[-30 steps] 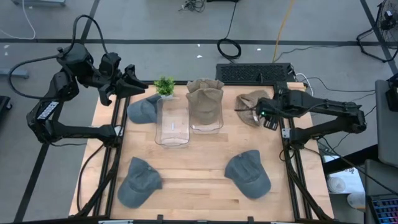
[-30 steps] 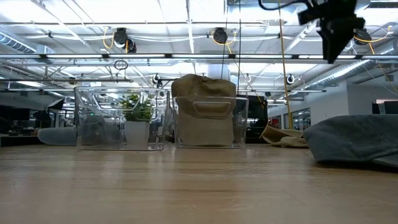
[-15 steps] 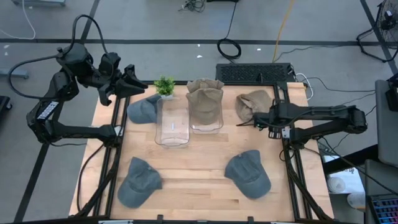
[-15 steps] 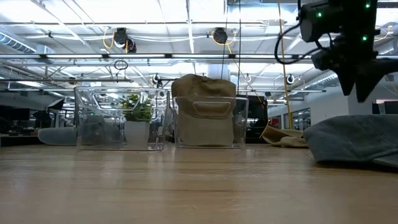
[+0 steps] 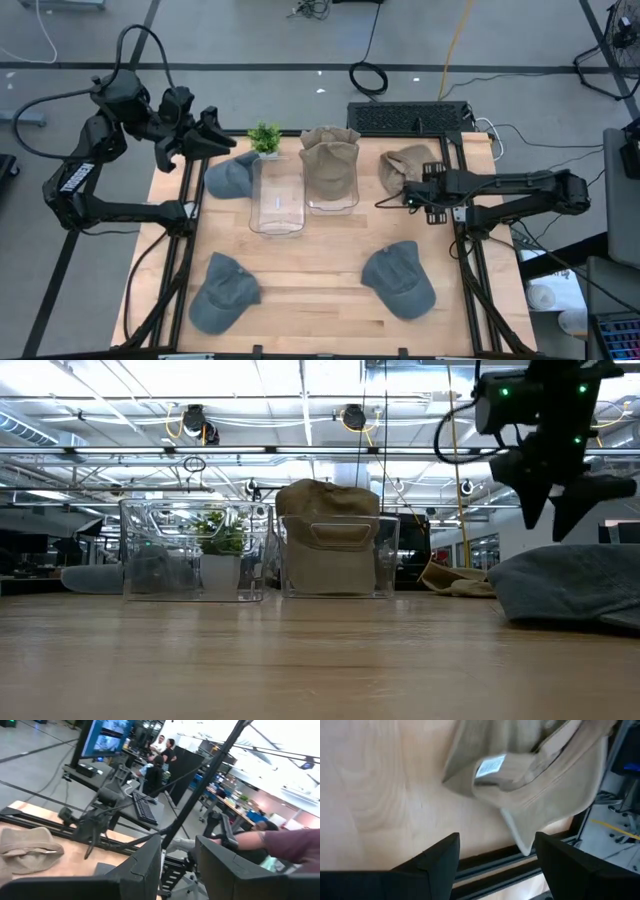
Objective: Pick & Place hat
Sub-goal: Put the brown cap into the right transparent bin
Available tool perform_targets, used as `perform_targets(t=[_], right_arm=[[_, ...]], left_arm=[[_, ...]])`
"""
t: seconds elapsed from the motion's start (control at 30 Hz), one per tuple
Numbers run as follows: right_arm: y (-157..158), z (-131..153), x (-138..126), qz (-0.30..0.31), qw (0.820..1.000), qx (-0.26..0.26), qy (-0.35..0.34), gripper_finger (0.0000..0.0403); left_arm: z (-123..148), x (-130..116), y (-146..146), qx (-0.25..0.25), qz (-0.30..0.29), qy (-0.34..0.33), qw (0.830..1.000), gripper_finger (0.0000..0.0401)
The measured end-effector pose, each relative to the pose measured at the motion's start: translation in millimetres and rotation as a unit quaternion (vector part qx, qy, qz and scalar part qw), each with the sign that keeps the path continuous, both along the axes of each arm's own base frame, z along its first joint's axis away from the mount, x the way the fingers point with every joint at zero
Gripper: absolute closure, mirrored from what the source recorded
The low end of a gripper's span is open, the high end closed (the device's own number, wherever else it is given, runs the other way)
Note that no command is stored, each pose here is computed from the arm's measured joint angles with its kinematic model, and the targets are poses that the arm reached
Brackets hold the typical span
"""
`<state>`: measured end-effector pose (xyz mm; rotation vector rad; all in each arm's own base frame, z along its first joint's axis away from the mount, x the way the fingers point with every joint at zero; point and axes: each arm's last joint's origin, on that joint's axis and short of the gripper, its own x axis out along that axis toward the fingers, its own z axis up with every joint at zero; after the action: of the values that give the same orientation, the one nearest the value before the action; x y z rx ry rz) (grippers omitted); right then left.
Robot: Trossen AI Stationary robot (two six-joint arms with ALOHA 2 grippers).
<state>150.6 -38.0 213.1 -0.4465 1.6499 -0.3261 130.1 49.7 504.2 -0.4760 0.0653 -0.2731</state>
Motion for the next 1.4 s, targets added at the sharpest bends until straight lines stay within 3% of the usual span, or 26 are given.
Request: perform_targets(t=[0.23, 0.6, 0.77, 0.9, 1.03, 1.27, 1.4], right_arm=[[-1.2, -26.0, -12.6, 0.026, 0.998, -0.029, 0.058, 0.0156], [-14.9, -46.5, -5.1, 0.086, 0.994, -0.063, 0.033, 0.0156], [-23.9, -60.8, -10.8, 0.089, 0.994, -0.051, 0.035, 0.0156], [-29.4, -66.7, -12.5, 0.099, 0.991, -0.082, 0.047, 0.0164], [-31.3, -66.2, -8.0, 0.12, 0.988, -0.092, 0.037, 0.0218], [-32.1, -65.6, -3.9, 0.113, 0.989, -0.091, 0.005, 0.0382], [-31.9, -65.4, -3.9, 0.087, 0.992, -0.094, -0.011, 0.0391]], left_arm=[[0.0, -0.3, -0.9, -0.012, -0.015, 0.004, 1.0, 0.0272], [0.0, -0.3, -0.9, -0.011, -0.016, 0.003, 1.0, 0.0272], [0.0, -0.3, -0.9, -0.018, -0.016, 0.006, 1.0, 0.0272], [-0.1, -0.3, -0.9, -0.022, -0.016, 0.007, 1.0, 0.0272], [0.0, -0.3, -0.9, -0.023, -0.016, 0.007, 1.0, 0.0272], [0.0, -0.3, -0.9, -0.025, -0.016, 0.008, 1.0, 0.0272], [0.0, -0.3, -0.9, -0.034, -0.015, 0.01, 0.999, 0.0272]])
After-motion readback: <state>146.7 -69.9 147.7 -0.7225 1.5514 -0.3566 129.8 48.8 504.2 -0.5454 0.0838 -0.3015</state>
